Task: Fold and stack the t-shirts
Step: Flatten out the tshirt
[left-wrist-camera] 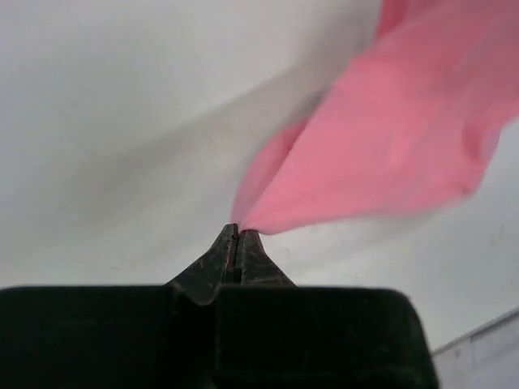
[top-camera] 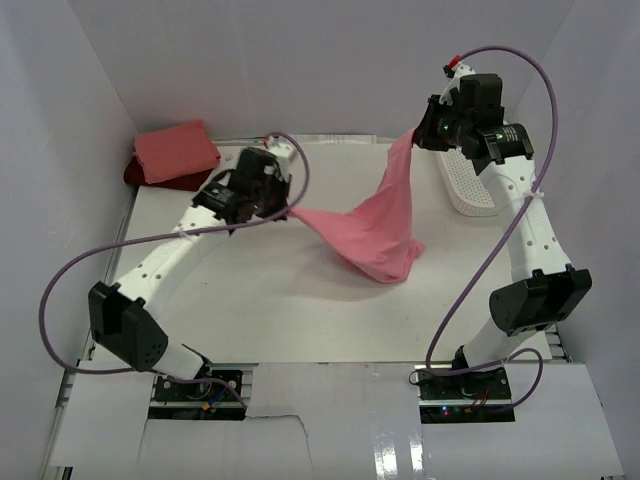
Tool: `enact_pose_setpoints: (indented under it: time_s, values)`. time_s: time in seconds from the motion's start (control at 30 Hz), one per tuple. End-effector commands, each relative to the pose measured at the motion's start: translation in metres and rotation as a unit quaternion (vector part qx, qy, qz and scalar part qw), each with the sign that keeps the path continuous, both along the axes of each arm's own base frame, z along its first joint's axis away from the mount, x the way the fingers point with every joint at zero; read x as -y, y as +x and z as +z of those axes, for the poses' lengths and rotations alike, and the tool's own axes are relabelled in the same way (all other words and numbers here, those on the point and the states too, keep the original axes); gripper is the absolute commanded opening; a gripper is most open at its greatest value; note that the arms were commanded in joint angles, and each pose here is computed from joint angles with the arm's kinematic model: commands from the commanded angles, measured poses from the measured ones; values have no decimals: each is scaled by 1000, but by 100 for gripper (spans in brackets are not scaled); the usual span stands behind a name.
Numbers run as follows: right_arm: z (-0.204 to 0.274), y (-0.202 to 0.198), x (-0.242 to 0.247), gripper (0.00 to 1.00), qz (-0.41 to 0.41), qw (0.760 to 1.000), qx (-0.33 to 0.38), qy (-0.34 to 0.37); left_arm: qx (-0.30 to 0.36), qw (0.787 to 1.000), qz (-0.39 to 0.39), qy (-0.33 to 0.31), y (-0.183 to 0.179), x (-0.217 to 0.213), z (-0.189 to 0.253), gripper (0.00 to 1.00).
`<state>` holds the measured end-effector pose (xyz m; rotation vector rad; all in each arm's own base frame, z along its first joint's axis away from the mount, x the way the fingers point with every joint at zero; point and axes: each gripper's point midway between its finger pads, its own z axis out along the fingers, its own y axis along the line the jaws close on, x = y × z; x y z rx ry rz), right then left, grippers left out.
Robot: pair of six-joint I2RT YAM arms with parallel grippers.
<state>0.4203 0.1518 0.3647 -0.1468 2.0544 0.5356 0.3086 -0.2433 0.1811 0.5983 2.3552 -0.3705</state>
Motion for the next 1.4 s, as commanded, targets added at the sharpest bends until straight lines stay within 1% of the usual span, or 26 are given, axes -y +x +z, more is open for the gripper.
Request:
enact_pose_setpoints:
  time_s: [0.0, 0.03, 0.13, 0.23, 0.3, 0.4, 0.47, 0.5, 0.53, 0.57, 0.6, 0.63, 0.7, 0.73, 0.8, 0.87, 0.9, 0.97, 1.0, 1.07, 1.1, 1.17, 1.2, 1.23, 1.33, 1.37]
  values:
    - [-10, 28, 37, 8, -112, 993, -8, -25, 24, 995, 84, -39, 12, -53, 74, 0]
    - [-12, 34, 38, 8, -118, 993, -11, -27, 35, 990, 133, -28, 26, -75, 81, 0]
    - [9, 44, 40, 8, -125, 992, 18, -29, 57, 978, 195, -42, 54, -109, 110, 0]
    - [43, 47, 43, 8, -124, 990, 59, -22, 82, 967, 233, -62, 79, -132, 141, 0]
    - [61, 44, 41, 8, -106, 991, 84, -18, 110, 963, 233, -85, 89, -131, 169, 0]
    - [93, 21, 26, 8, -43, 990, 133, 0, 131, 958, 231, -103, 95, -128, 187, 0]
    - [111, -8, 23, 8, -18, 986, 167, 9, 161, 951, 235, -119, 82, -133, 206, 0]
    - [116, -19, 23, 8, -9, 984, 180, 9, 196, 942, 237, -133, 81, -136, 221, 0]
    - [138, -46, 25, 8, 0, 977, 214, 17, 199, 941, 241, -129, 75, -140, 210, 0]
    - [129, -55, 25, 8, 8, 978, 206, 16, 239, 929, 242, -147, 53, -148, 236, 0]
    - [131, -67, 24, 8, 20, 977, 212, 13, 265, 919, 243, -160, 47, -152, 249, 0]
    - [145, -95, 21, 8, 42, 971, 233, 18, 285, 911, 243, -171, 28, -157, 260, 0]
    - [143, -119, 20, 8, 63, 966, 249, 19, 321, 896, 238, -196, 8, -162, 281, 0]
    - [163, -156, 21, 8, 80, 951, 297, 22, 328, 892, 237, -200, 0, -164, 278, 0]
    - [183, -201, 29, 8, 86, 925, 369, 24, 388, 862, 228, -233, -38, -174, 311, 0]
    - [199, -230, 36, 8, 82, 909, 409, 22, 415, 846, 227, -246, -60, -182, 317, 0]
    - [213, -248, 41, 8, 78, 898, 433, 21, 448, 825, 222, -264, -86, -189, 336, 0]
    - [235, -290, 53, 8, 67, 874, 481, 18, 474, 805, 224, -277, -109, -198, 351, 0]
    - [249, -318, 59, 8, 62, 857, 511, 20, 501, 786, 219, -290, -133, -205, 364, 0]
    - [260, -337, 66, 8, 46, 847, 529, 19, 528, 761, 224, -304, -154, -215, 377, 0]
    - [267, -348, 60, 8, 66, 844, 532, 17, 535, 754, 224, -309, -164, -218, 379, 0]
    - [266, -332, 54, 8, 64, 862, 503, -1, 530, 757, 225, -310, -162, -217, 380, 0]
    - [261, -314, 50, 8, 72, 875, 479, 13, 519, 767, 221, -306, -158, -213, 379, 0]
    - [254, -295, 51, 8, 65, 884, 462, 19, 494, 786, 227, -293, -134, -207, 369, 0]
    - [233, -247, 50, 8, 60, 912, 404, 38, 442, 822, 231, -274, -95, -192, 338, 0]
    - [212, -218, 50, 8, 55, 928, 365, 50, 420, 835, 229, -273, -77, -184, 326, 0]
